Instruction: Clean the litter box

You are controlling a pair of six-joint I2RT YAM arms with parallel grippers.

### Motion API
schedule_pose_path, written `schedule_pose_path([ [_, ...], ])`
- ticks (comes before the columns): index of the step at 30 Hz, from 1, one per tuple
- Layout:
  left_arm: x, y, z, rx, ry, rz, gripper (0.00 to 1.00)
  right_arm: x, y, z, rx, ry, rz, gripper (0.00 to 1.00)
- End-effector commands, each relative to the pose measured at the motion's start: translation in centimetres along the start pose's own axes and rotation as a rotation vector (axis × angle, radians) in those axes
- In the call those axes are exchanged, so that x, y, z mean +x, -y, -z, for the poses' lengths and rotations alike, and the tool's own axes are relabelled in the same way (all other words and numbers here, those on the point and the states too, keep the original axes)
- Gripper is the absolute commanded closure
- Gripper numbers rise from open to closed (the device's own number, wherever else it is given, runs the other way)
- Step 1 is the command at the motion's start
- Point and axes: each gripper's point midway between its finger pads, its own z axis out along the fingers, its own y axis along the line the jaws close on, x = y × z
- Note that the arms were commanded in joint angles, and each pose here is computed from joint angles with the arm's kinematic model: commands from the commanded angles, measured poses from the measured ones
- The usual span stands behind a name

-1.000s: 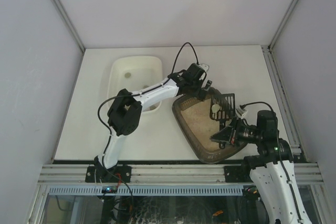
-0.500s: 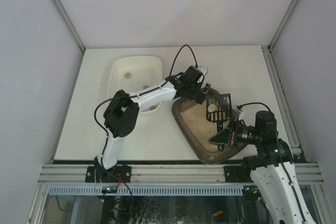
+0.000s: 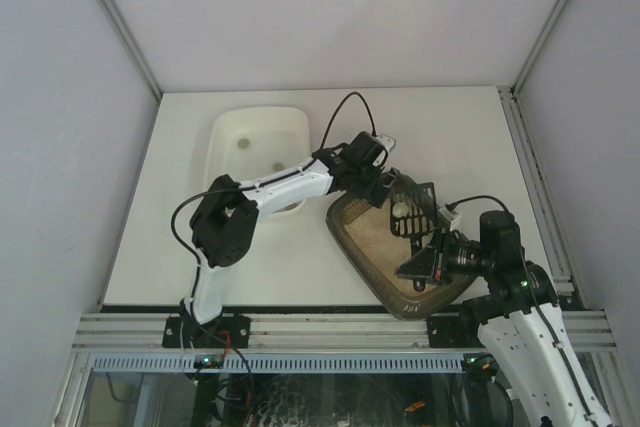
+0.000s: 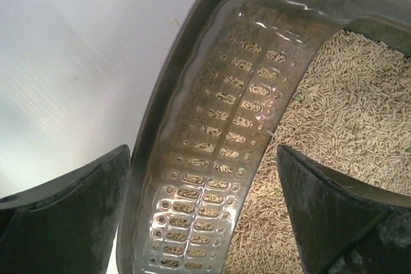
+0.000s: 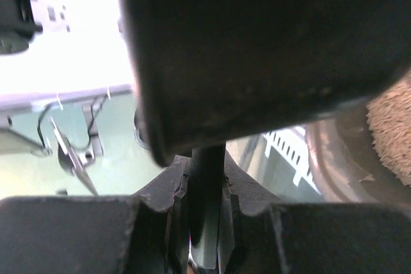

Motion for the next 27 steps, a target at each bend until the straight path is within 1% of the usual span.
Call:
schedule_pose_path([
  [1,0.2,4.1,3.9,0.144,-0.019,-0.031,0.03,0.1,-1.2,0.0,-0.034,-0.006,0.083,1.0],
  [2,0.0,4.2,4.2,0.148,-0.016,-0.039,0.03,-0.7,-1.1,0.3,-0.043,0.032,0.067,1.0],
  [4,-0.6,3.8,4.5,0.131,-0.002,-0.067,0.02,-1.3,-0.7,0.7,-0.042,0.057,0.05,1.0],
  [6,-1.9,2.8,4.8,0.087,0.024,-0.104,0.0,-0.3,-0.3,0.3,-0.014,0.01,0.066,1.0],
  [8,-3.3,1.6,4.9,0.062,0.046,-0.132,0.0,0.7,-1.0,0.1,-0.037,-0.038,0.077,1.0],
  [10,-4.6,0.2,5.1,0.039,0.07,-0.141,0.0,0.1,-1.7,0.6,-0.076,0.011,0.094,1.0],
  [11,-5.3,-0.7,5.1,0.024,0.082,-0.137,0.0,-0.2,-1.3,0.6,-0.076,0.023,0.063,1.0],
  [12,-5.9,-1.5,5.2,0.01,0.093,-0.13,0.0,0.1,-0.8,0.6,-0.067,0.007,0.035,1.0],
  [14,-6.8,-3.0,5.5,-0.014,0.109,-0.112,0.0,1.4,-0.7,0.6,-0.063,-0.047,0.039,1.0],
  [15,-7.1,-3.9,5.5,-0.024,0.114,-0.097,0.0,1.8,-1.3,0.7,-0.087,-0.06,0.055,1.0],
  [17,-7.6,-5.2,5.7,-0.039,0.118,-0.078,0.0,1.2,-2.0,1.2,-0.137,-0.005,0.056,1.0],
  [18,-7.8,-5.8,5.8,-0.045,0.12,-0.072,0.0,0.9,-1.5,1.2,-0.149,0.0,0.015,1.0],
  [19,-8.0,-6.5,6.0,-0.053,0.12,-0.061,0.0,0.9,-0.9,0.8,-0.141,-0.01,-0.026,1.0],
  [20,-8.3,-7.0,6.3,-0.052,0.121,-0.051,0.0,1.2,-0.7,0.6,-0.136,-0.024,-0.023,1.0],
  [22,-8.9,-8.2,7.2,-0.053,0.127,-0.035,0.0,1.3,-1.8,0.5,-0.162,-0.027,0.009,1.0],
  [24,-9.8,-9.5,8.5,-0.053,0.146,-0.024,0.0,0.3,-2.6,0.5,-0.182,-0.008,0.036,1.0],
  [27,-11.3,-11.9,11.2,-0.047,0.189,0.013,0.0,-3.3,-3.7,0.5,-0.191,0.072,0.063,1.0],
])
